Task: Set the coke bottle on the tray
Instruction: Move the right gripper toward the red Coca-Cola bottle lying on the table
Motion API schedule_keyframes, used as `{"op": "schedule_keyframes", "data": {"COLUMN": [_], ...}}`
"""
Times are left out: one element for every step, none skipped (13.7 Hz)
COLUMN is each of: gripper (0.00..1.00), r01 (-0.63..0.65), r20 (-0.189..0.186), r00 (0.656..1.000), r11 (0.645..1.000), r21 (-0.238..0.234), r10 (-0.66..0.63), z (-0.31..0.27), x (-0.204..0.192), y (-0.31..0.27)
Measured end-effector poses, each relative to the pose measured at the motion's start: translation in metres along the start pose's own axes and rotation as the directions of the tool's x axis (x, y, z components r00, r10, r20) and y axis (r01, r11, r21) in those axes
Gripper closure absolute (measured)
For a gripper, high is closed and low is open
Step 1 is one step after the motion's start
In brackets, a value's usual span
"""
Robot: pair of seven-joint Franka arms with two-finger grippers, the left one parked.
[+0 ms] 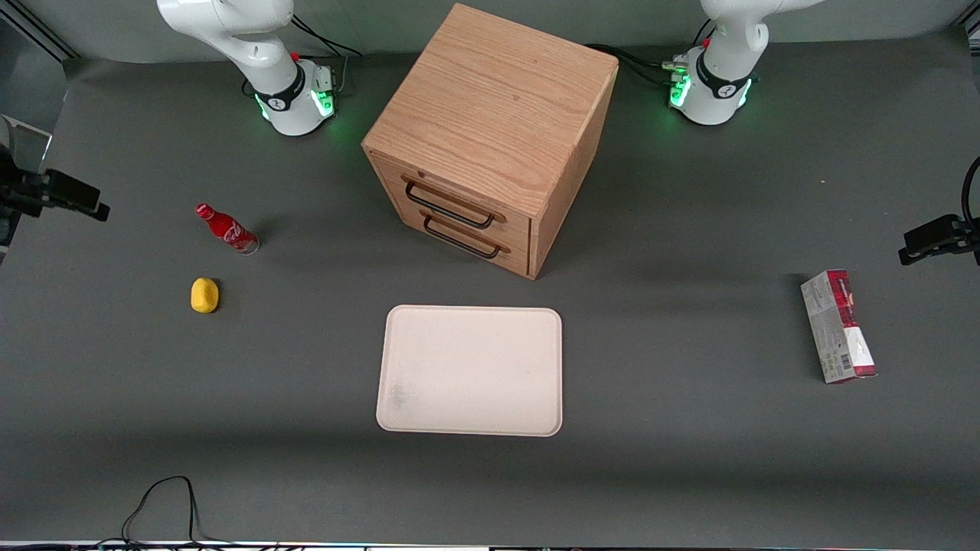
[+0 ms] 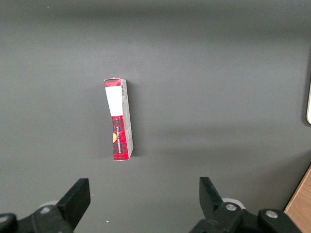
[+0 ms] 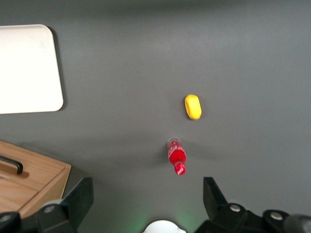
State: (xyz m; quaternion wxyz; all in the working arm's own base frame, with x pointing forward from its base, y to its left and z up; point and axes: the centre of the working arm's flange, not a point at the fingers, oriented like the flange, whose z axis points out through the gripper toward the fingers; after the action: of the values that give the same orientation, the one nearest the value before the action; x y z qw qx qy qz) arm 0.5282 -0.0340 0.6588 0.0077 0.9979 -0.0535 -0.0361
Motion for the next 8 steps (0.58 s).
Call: {"op": "schedule_keyframes", "data": {"gripper": [0.0, 0.0, 0.0, 0.0, 0.0, 0.0, 0.0, 0.0], "r01": [0.001, 0.005, 0.013, 0.025, 0.038, 0.046, 0.058, 0.079], "r20": [-0.006, -0.011, -0.016, -0.023, -0.031, -0.038, -0.044, -0.057], "r00": [1.0, 1.0, 1.0, 0.999, 0.999, 0.998, 0.997, 0.995], "r11": [1.0, 1.0, 1.0, 0.999, 0.999, 0.998, 0.998, 0.997], "r21": [0.006, 0.013, 0.02, 0.027, 0.035, 0.04, 0.032, 0.016], "r10": [-0.001, -0.005, -0.012, -0.025, -0.037, -0.045, -0.056, -0.078], "z": [-0.005, -0.008, -0.008, -0.005, 0.002, 0.01, 0.021, 0.031], "x": [-0.018, -0.037, -0.054, -0.07, -0.082, -0.093, -0.105, -0.116], "y": [0.008, 0.017, 0.026, 0.034, 0.041, 0.047, 0.051, 0.053]}}
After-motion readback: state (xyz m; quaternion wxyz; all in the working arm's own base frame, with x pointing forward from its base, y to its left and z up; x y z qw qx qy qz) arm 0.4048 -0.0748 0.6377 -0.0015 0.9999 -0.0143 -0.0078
